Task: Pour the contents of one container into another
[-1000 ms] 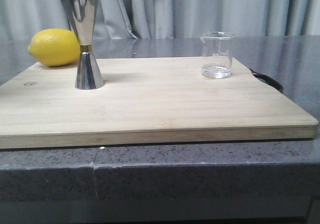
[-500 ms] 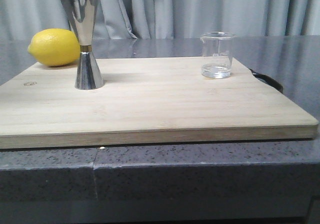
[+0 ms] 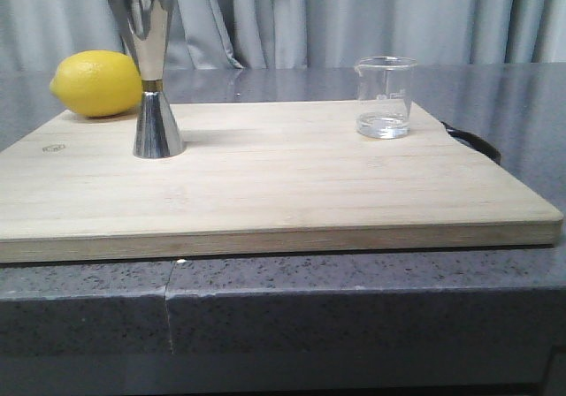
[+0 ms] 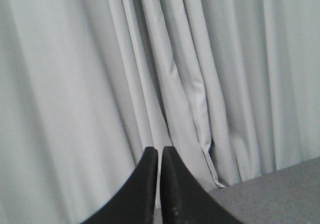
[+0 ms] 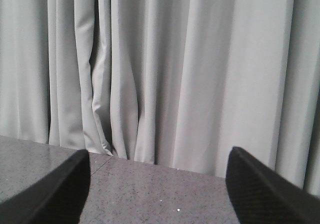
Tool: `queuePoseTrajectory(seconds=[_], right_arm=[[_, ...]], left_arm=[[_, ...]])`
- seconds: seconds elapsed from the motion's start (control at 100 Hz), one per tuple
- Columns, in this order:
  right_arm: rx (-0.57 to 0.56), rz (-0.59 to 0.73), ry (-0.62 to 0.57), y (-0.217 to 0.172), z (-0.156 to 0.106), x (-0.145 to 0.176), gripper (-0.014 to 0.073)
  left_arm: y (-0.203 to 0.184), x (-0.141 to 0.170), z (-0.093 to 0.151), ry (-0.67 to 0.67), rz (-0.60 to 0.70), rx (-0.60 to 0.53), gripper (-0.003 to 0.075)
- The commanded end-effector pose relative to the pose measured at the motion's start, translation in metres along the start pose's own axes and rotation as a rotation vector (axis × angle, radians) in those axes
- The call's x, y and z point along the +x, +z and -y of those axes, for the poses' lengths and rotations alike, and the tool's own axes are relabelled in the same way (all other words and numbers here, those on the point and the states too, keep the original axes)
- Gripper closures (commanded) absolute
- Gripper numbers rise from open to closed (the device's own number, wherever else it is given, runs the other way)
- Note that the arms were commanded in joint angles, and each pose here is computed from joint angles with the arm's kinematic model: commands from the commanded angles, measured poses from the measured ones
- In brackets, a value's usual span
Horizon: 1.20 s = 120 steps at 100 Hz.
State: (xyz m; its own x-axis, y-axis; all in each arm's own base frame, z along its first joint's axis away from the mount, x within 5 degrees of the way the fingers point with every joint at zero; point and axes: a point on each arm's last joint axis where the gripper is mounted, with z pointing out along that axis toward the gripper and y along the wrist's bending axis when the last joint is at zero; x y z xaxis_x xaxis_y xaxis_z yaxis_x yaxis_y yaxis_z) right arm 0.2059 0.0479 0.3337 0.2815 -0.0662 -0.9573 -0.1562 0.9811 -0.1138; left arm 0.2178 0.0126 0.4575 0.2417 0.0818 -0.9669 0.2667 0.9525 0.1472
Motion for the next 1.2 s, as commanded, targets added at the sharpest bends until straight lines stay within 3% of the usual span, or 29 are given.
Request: queuePoseTrajectory(seconds=[0.0, 0.2, 0.27, 0.42, 0.61, 0.93, 1.19], right_arm=[[0.024, 0.112, -0.02, 0.001, 0.006, -0.035, 0.0088], [0.0, 0.093, -0.01, -0.001, 0.01, -0.074, 0.009], [0.001, 0.115, -0.02, -0.005, 0.011, -0.087, 0.0133], [0.006, 0.151, -0.101, -0.02, 0.014, -0.107, 0.0375], [-0.019, 0.101, -0.112, -0.044, 0.016, -0.116, 0.0667], [-0.045, 0.062, -0.149, -0.084, 0.017, -0.119, 0.0666], [-0.049, 0.032, -0.178, -0.113, 0.014, -0.085, 0.0652]], left_arm=[[-0.013, -0.027, 0.003, -0.043, 0.098, -0.048, 0.074], [-0.038, -0.021, 0.013, -0.047, 0.087, -0.118, 0.074], [-0.047, -0.012, 0.019, -0.056, 0.072, -0.118, 0.074], [-0.069, 0.015, 0.033, -0.081, 0.028, -0.122, 0.074], [-0.097, 0.044, 0.052, -0.097, -0.001, -0.123, 0.074], [-0.139, 0.094, 0.078, -0.111, -0.03, -0.144, 0.074], [-0.157, 0.137, 0.091, -0.217, -0.08, -0.138, 0.074]])
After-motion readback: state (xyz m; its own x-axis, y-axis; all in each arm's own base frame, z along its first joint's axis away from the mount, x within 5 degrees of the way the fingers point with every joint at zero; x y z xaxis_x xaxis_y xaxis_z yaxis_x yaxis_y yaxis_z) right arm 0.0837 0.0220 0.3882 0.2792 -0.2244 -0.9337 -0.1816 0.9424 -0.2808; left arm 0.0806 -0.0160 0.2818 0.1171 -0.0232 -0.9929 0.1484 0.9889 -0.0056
